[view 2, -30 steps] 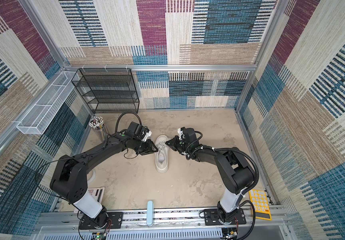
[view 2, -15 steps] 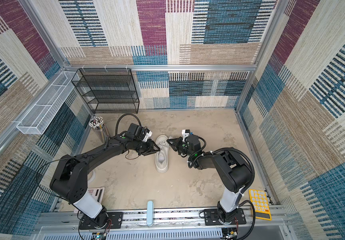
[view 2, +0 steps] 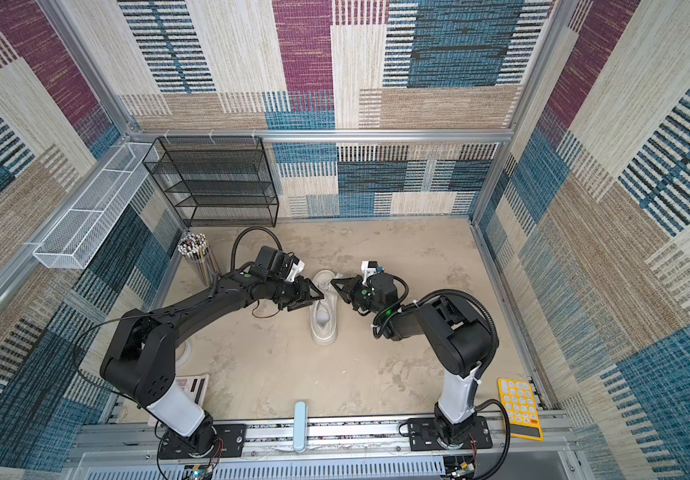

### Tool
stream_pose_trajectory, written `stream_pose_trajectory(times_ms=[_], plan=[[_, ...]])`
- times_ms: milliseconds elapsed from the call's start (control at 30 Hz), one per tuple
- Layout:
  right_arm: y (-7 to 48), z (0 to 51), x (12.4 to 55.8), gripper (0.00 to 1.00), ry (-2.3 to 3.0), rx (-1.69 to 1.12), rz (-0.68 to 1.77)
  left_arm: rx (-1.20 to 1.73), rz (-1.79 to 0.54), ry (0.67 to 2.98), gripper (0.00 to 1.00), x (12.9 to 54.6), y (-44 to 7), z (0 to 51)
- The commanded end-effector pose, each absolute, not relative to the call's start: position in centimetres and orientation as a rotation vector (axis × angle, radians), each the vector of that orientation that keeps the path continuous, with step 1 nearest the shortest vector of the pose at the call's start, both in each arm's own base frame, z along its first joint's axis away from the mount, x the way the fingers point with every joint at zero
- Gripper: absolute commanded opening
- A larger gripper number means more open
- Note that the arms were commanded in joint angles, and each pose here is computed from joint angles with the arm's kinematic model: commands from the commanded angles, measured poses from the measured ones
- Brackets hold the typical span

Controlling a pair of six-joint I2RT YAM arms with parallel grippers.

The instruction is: Tie the shoes

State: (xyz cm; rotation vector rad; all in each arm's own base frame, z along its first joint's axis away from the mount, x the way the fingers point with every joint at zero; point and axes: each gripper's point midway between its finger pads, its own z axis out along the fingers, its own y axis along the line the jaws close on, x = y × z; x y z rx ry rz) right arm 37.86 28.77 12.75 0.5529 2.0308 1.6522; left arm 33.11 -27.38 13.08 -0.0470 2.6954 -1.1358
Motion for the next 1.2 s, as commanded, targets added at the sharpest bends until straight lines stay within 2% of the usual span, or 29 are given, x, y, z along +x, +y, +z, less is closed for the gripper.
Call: stream_pose_trajectory(times_ms=[0, 1167], plan=[[28.9, 13.5, 38.5, 0.0, 1.981, 0.549, 1.662, -0.068, -1.145, 2.67, 0.56, 33.3, -27.3, 13.7], [30.5, 10.9, 39.3, 0.0, 2.045, 0.558, 1.669, -0.141, -1.103, 2.661, 0.58, 33.0, -24.9, 13.7]])
